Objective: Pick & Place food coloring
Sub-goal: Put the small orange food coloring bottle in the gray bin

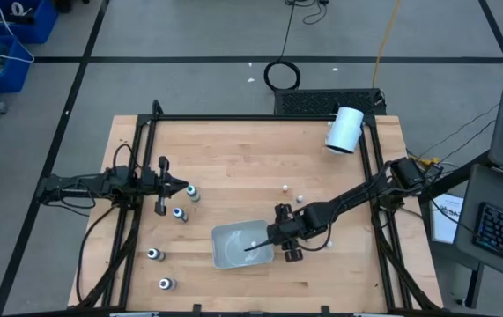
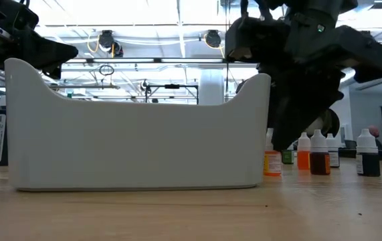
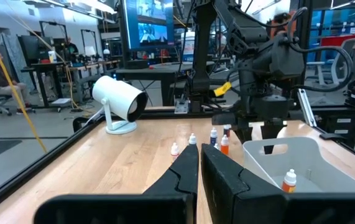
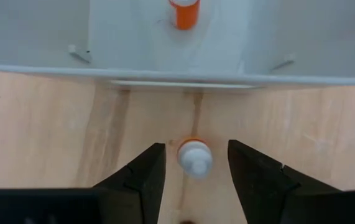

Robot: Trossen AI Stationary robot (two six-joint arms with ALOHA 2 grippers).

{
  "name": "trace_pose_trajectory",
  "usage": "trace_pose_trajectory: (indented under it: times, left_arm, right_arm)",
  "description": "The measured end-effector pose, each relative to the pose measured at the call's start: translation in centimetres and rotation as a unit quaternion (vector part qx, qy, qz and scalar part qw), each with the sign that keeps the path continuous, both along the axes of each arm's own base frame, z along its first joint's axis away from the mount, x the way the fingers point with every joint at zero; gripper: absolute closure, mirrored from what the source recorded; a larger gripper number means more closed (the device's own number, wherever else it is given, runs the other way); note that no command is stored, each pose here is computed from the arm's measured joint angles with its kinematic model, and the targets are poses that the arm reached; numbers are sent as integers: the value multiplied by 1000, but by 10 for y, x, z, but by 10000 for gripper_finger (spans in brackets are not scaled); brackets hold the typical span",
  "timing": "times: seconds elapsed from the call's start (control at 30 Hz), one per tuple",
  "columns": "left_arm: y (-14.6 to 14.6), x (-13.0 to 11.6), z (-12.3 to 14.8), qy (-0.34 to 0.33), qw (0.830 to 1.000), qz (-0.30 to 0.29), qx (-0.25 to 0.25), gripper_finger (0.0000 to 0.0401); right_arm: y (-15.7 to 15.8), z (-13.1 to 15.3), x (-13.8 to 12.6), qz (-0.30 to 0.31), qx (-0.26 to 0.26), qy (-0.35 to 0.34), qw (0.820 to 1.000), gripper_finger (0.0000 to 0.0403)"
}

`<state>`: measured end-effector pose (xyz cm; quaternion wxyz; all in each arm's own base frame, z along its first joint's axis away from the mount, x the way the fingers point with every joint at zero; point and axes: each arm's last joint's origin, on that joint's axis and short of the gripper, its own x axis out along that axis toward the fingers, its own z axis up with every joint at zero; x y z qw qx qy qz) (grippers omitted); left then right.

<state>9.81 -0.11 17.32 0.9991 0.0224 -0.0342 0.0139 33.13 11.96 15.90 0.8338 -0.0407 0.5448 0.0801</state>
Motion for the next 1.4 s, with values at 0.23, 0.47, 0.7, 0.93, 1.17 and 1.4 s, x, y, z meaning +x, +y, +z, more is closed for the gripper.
trace_pose_trajectory:
  times: [0.23,0.47,0.7,0.93,1.17,1.4]
  left_arm:
    - [0,0,0,0,1000,0,0,375]
    - [0,0,0,0,1000,0,0,375]
    - [0,0,0,0,1000,0,0,375]
    - [0,0,0,0,1000,0,0,375]
    - [0,0,0,0,1000,0,0,375]
    - [0,0,0,0,1000,0,0,375]
  right_arm:
    - [0,0,0,2,1,-3,1000,273]
    - [0,1,1,13,-2,-9,1000,349]
    - [-1,9,-1,24,-5,-17,1000,362]
    - [-8,53,-15,5,-25,-71,997,362]
    - [-7,102,-11,24,-46,-138,989,362]
    - [6,107,25,107,-59,-174,977,362]
